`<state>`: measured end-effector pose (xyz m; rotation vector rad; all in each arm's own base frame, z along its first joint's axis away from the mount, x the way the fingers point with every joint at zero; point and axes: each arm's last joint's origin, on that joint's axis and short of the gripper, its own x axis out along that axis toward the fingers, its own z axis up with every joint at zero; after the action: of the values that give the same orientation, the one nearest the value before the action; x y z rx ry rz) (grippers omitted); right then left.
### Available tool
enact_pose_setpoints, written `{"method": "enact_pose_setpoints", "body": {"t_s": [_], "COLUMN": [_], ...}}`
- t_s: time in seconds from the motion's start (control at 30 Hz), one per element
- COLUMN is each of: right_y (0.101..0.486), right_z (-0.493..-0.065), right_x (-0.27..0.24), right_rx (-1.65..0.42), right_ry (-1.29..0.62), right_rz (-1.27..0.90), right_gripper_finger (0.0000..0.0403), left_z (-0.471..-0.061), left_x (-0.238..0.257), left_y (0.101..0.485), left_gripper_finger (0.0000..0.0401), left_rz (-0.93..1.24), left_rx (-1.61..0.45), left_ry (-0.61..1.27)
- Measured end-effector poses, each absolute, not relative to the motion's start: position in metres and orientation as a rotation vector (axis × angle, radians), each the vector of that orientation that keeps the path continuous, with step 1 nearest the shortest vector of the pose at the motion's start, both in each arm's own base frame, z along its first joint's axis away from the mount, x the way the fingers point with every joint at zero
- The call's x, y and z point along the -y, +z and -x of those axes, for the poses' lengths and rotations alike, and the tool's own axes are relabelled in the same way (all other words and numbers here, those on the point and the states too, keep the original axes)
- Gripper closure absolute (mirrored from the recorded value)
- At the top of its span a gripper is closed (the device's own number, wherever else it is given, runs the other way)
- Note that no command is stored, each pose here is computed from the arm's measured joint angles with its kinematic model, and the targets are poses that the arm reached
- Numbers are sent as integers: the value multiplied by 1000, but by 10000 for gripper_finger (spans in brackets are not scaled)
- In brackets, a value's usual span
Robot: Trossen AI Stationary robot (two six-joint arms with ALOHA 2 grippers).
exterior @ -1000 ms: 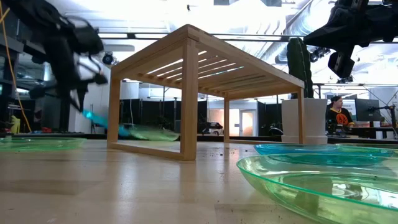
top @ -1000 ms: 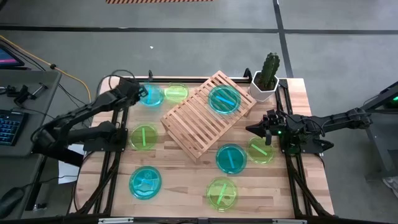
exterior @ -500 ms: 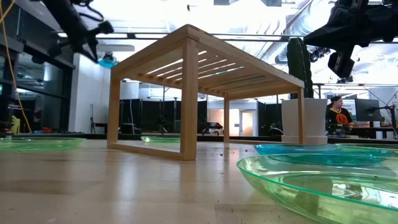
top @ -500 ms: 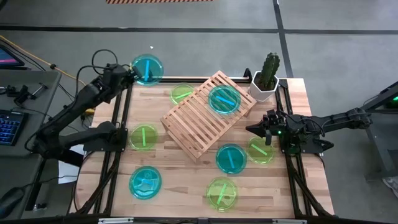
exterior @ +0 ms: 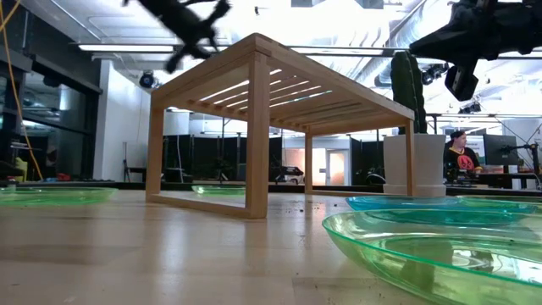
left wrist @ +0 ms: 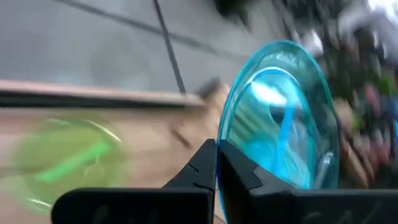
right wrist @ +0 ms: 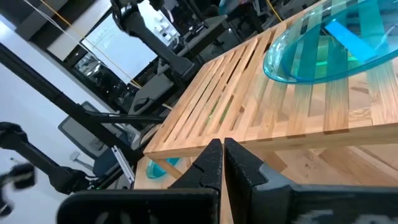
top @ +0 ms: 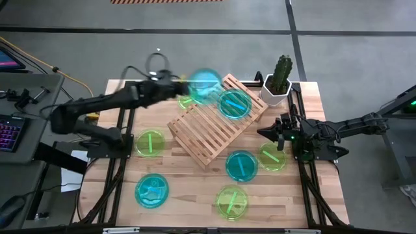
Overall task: Place and stack plates onto a shelf
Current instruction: Stack the top blue plate on top of the blue plate on the shelf
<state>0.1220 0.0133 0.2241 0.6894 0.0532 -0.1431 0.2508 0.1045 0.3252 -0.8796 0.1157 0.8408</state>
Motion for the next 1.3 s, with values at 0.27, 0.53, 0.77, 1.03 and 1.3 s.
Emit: {"method": "enact_pose_setpoints", "body": {"t_s": [0.27,0.53,0.77,1.03,1.3], "right_y": [224,224,224,224,224], "right_z": [-122,-122,-122,-122,-122], "right_x": [-13,-13,-13,-13,-12], "right_rx": [-55,-56,-58,-56,-44], "right_ry": [-143,-144,-144,-151,-184], "right_rz": [-677,-673,-670,-646,-644], "right_gripper_finger": [403,403,403,403,403], "left_z": [-349,-381,-381,-380,-382], "left_x": [-85,-101,-113,-115,-110], "left_y": [337,312,300,301,301], "left_gripper_finger": [401,401,401,401,379], "left_rz": [804,803,817,832,761], "left_rx": [-255,-380,-400,-417,-441], "left_ry": [613,660,750,711,686]}}
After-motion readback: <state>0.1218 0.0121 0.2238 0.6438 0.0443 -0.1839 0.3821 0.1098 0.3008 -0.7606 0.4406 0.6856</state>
